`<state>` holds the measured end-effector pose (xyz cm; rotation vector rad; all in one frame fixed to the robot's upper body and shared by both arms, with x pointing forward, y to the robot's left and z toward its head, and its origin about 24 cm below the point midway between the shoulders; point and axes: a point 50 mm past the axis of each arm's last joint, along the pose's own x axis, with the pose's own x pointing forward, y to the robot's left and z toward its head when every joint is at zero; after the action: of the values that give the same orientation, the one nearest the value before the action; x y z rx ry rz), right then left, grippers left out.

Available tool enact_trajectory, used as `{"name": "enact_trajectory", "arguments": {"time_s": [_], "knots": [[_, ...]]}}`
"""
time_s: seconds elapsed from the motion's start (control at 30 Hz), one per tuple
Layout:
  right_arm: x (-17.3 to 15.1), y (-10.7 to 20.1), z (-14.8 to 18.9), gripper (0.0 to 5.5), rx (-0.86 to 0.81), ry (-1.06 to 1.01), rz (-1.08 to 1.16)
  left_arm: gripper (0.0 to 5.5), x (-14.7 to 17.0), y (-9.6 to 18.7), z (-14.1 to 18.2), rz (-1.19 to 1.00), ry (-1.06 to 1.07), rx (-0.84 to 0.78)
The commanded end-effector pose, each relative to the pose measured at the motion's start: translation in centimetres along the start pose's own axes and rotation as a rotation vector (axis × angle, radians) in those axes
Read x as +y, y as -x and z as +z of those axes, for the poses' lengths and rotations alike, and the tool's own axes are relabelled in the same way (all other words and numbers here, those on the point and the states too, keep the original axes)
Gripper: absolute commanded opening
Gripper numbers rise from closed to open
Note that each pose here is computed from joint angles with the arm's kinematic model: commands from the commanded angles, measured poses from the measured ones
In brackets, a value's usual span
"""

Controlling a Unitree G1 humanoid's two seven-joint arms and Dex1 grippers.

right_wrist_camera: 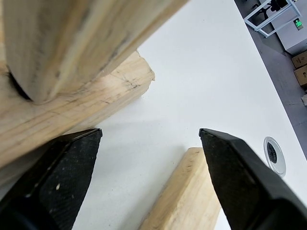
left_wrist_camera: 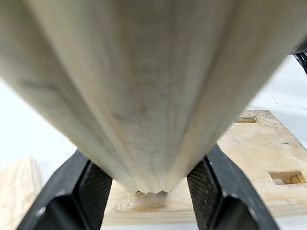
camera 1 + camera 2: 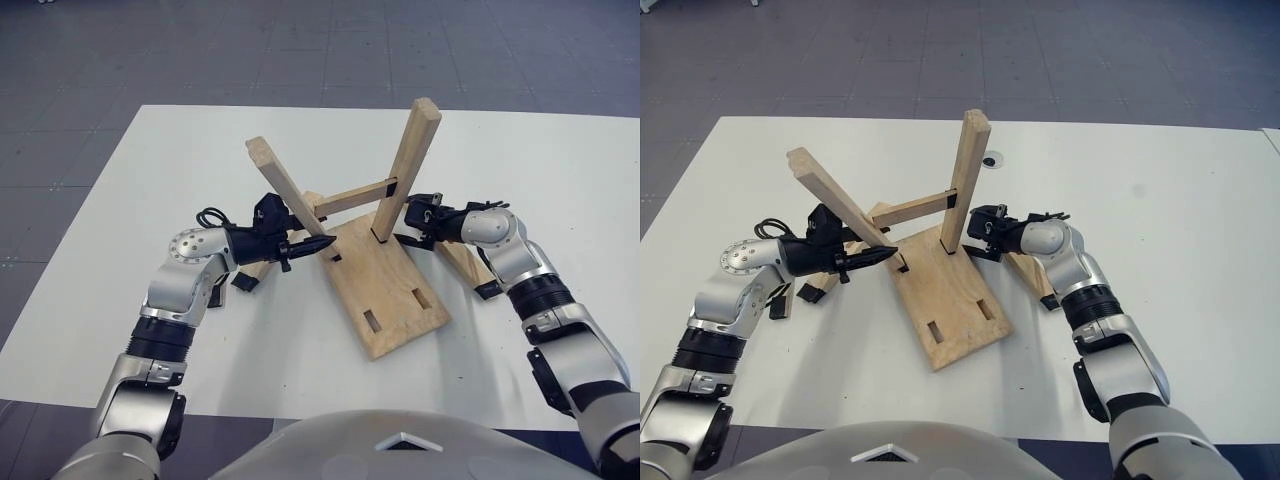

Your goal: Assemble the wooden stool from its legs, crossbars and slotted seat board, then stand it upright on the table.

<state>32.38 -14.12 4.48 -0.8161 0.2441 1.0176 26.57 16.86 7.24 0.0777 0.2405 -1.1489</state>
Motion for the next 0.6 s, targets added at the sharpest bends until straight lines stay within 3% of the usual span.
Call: {"name": "enact_trajectory", "arguments": {"time_s": [0.03, 0.27, 0.6], "knots": [[0.3, 0.1, 0.6, 3.76, -0.029, -0.021, 0.000, 2.05, -0.6, -0.1, -1.5, -0.003, 0.012, 0.183], [0.6, 0.2, 0.6, 3.76, -0.026, -0.028, 0.001, 2.05, 0.1, 0.2, -1.1, 0.034, 0.034, 0.262], [0.5, 0.1, 0.7, 3.76, -0.024, -0.022, 0.002, 2.05, -3.4, 0.5, -5.2, -0.047, 0.280, 0.231]]}}
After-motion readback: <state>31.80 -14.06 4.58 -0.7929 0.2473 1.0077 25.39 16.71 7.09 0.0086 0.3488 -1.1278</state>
